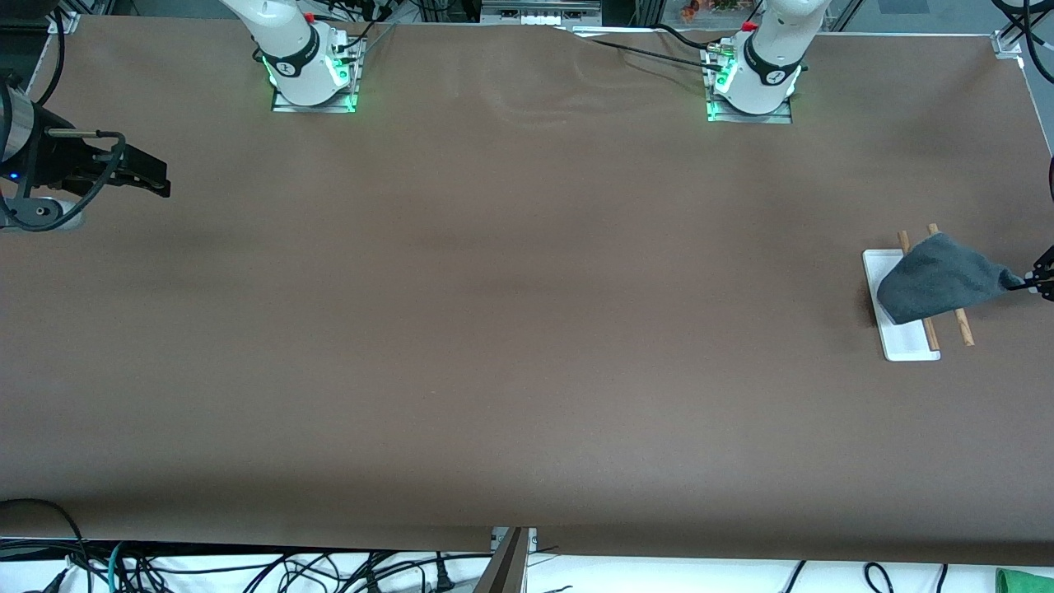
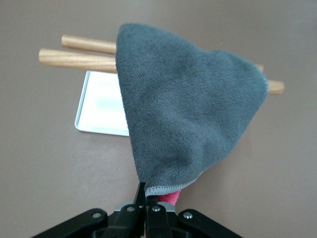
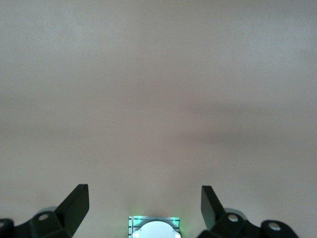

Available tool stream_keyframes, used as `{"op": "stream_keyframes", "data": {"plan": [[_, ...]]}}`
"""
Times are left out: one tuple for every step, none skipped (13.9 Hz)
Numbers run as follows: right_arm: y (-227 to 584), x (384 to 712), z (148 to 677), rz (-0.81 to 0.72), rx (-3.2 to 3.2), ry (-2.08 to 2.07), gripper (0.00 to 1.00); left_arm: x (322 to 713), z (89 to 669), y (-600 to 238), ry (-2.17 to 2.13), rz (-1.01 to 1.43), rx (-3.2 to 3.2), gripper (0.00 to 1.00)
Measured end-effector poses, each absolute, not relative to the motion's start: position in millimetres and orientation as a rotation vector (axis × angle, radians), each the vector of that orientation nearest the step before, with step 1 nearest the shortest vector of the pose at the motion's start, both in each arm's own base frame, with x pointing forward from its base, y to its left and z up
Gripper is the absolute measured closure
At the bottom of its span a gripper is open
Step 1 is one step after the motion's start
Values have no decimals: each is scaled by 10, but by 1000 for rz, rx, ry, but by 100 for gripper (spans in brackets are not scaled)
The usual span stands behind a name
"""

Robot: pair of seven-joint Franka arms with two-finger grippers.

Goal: Pass towel and hang on rack
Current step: 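Open the left gripper and release the towel onto the rack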

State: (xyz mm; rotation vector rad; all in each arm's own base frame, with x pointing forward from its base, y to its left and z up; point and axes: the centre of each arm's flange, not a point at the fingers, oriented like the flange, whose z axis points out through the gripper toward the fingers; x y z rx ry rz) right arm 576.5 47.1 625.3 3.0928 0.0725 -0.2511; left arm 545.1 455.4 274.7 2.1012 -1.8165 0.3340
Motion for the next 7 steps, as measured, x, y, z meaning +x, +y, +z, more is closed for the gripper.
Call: {"op": "stream_keyframes", "data": {"plan": [[471, 5767, 6249, -252, 3093, 83, 0, 5461, 2695, 4553, -1816, 336, 2102, 98], [470, 5768, 6247, -253, 3093, 89, 0, 5472, 2659, 4548, -1806, 344, 2108, 91], [470, 5769, 6247, -253, 3093, 93, 0, 5483, 2648, 4544, -1791, 355, 2118, 83], [469, 5769, 6247, -253, 3093, 95, 0, 5492, 2666, 4549, -1785, 362, 2126, 72], [466, 5769, 6246, -253, 3093, 94, 0, 5505, 2708, 4568, -1784, 365, 2138, 62], [461, 5771, 6243, -254, 3093, 94, 0, 5524, 2766, 4591, -1780, 367, 2155, 51], [455, 5776, 6235, -256, 3093, 93, 0, 5545, 2828, 4613, -1781, 370, 2170, 42]]}}
